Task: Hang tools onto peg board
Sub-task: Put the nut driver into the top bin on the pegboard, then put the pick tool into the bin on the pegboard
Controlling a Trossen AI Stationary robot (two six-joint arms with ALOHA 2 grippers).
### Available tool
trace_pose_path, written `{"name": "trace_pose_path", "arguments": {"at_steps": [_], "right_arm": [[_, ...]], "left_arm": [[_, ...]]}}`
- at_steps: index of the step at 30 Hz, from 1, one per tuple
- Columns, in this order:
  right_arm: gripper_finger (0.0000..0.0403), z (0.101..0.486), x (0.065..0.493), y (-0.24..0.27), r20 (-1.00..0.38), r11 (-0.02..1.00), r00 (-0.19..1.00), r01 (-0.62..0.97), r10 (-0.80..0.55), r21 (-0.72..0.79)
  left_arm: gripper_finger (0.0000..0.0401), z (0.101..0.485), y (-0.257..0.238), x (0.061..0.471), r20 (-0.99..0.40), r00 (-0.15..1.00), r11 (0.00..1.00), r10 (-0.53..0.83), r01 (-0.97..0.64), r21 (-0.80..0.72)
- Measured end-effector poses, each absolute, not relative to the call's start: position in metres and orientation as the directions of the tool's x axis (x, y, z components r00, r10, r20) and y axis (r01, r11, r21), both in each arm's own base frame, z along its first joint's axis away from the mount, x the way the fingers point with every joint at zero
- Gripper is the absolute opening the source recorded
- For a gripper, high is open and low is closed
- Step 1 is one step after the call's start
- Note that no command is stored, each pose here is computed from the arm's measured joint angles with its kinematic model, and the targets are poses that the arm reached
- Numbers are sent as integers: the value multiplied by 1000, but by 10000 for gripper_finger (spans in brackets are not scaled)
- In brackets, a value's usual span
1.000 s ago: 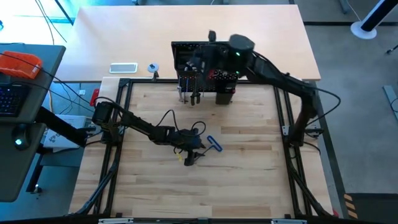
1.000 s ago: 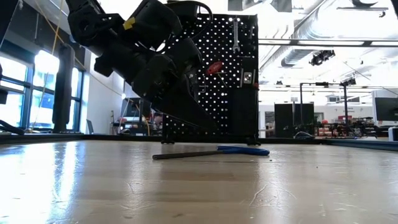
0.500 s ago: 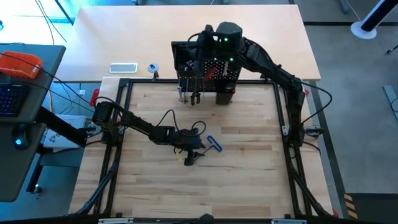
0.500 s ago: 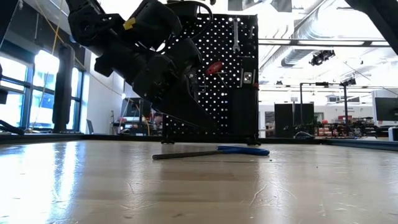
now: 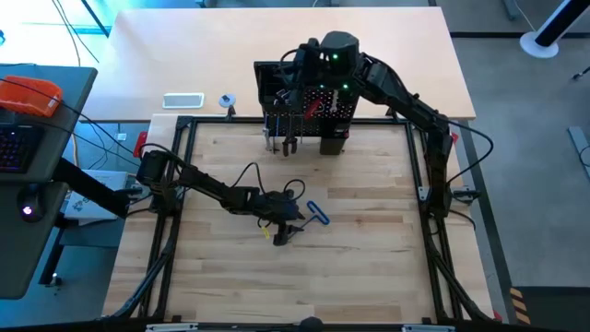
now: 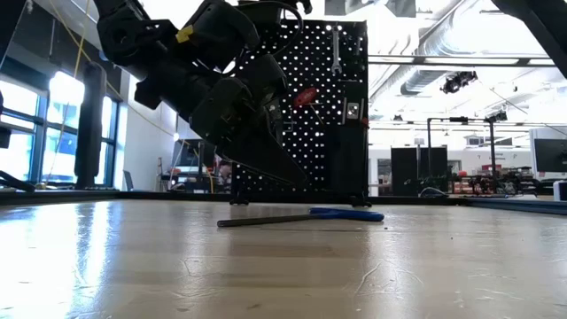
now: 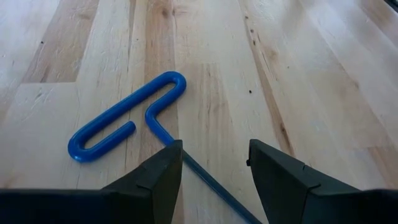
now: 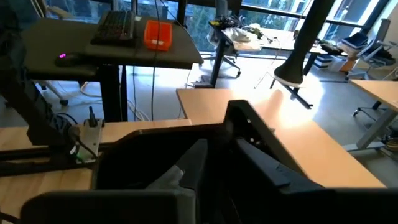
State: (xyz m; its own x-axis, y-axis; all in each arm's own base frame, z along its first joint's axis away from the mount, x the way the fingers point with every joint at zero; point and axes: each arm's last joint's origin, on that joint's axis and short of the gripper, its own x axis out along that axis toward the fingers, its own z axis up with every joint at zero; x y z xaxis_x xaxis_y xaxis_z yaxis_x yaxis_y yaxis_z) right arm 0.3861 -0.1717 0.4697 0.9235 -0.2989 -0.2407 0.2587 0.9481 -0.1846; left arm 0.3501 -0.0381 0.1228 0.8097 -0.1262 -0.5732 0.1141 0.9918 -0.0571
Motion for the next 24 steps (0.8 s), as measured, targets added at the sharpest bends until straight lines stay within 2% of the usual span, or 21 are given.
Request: {"name": "trace_pose_path", "arguments": {"at_steps": [7,13,19,24], "right_arm": [[130,472,381,-169,-259,948,919,253,-298,-191],[176,489,365,-159,-231,947,929,242,-289,-212],[183,520,333,-134,-175,944,947,223,-268,-242],[183,526,307,-106,-277,958,936,152,-219,-244]], "left_arm": [[177,123,-38,350,-573,809,992,-126,108,-66],[177,123,-38,350,-573,810,992,-126,109,-65],[177,123,-35,350,-576,809,993,-120,104,-61],[177,121,-35,350,-586,802,993,-116,99,-61]]}}
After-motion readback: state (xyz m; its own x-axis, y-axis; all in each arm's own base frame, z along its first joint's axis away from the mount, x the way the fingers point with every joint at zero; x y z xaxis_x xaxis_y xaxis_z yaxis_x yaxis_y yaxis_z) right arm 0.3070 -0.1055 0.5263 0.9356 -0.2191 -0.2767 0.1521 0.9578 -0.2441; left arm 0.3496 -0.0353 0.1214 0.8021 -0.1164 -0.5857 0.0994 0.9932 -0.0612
